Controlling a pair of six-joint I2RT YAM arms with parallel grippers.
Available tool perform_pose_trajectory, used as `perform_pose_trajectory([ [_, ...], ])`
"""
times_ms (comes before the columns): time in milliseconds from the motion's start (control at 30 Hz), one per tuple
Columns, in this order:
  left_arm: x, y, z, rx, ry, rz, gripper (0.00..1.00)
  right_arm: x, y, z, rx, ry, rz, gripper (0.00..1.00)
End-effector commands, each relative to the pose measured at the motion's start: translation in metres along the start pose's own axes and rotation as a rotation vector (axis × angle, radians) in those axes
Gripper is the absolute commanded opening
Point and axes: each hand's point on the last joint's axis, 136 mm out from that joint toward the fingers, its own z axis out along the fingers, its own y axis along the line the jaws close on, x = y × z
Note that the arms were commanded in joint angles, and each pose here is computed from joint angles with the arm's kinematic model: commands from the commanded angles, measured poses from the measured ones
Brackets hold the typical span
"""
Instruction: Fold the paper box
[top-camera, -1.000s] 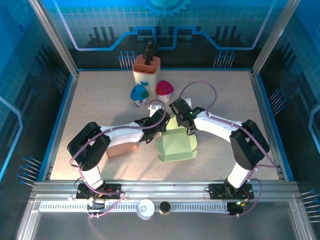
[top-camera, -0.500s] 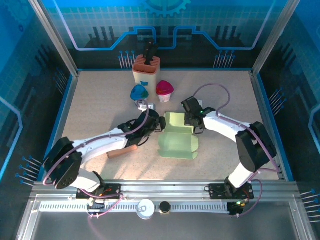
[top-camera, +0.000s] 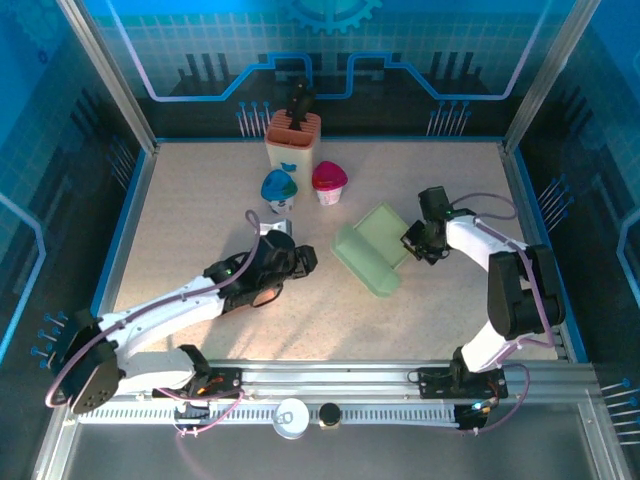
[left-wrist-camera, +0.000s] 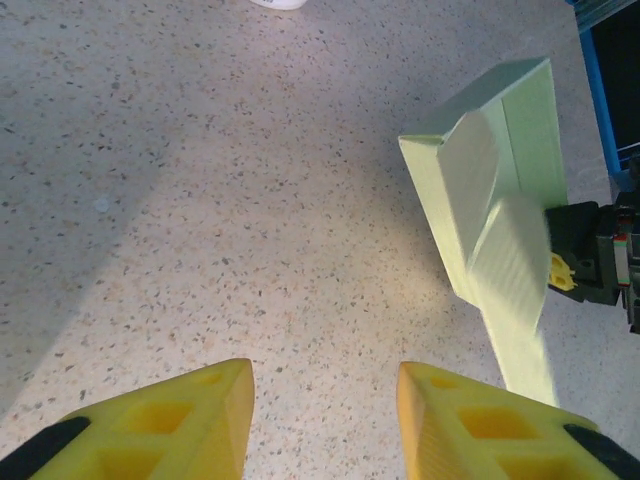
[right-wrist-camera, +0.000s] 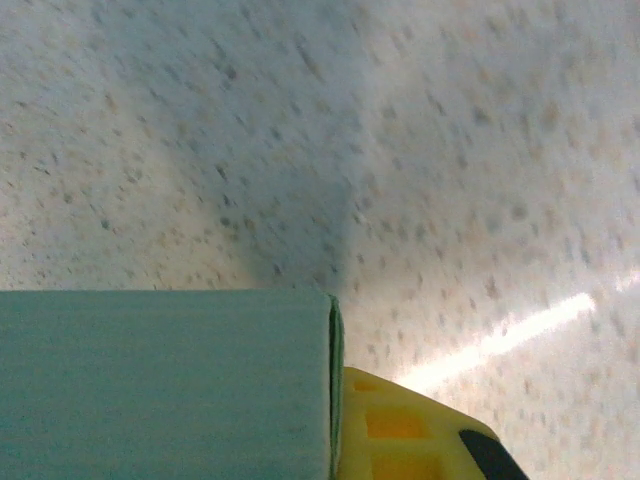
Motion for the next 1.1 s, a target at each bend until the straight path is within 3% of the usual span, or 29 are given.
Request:
perform_pose_trajectory([
  [0, 0.013, 0.018, 0.002, -0.047, 0.025, -0.002, 0.38, 0.024, -0.009, -0.009, 0.031, 0.163, 0.196, 0.0],
  [133, 0.027, 0.016, 0.028, 0.004, 0.107, -0.028, 0.33, 0.049, -0.018, -0.002, 0.038, 0.288, 0.321, 0.0],
  [333, 0.041, -0.011, 0.069, 0.118, 0.188, -0.052, 0.32, 0.07, -0.032, -0.004, 0.105, 0.321, 0.406, 0.0],
  [733, 0.036, -0.05, 0.104, 0.246, 0.194, -0.079, 0.3, 0.099, -0.027, 0.013, 0.148, 0.377, 0.398, 0.0],
  [933, 0.036, -0.056, 0.107, 0.255, 0.192, -0.074, 0.3, 0.099, -0.021, 0.015, 0.109, 0.352, 0.394, 0.2],
  [1067, 0.033, -0.059, 0.104, 0.255, 0.183, -0.068, 0.3, 0.098, -0.017, 0.009, 0.089, 0.328, 0.372, 0.26],
])
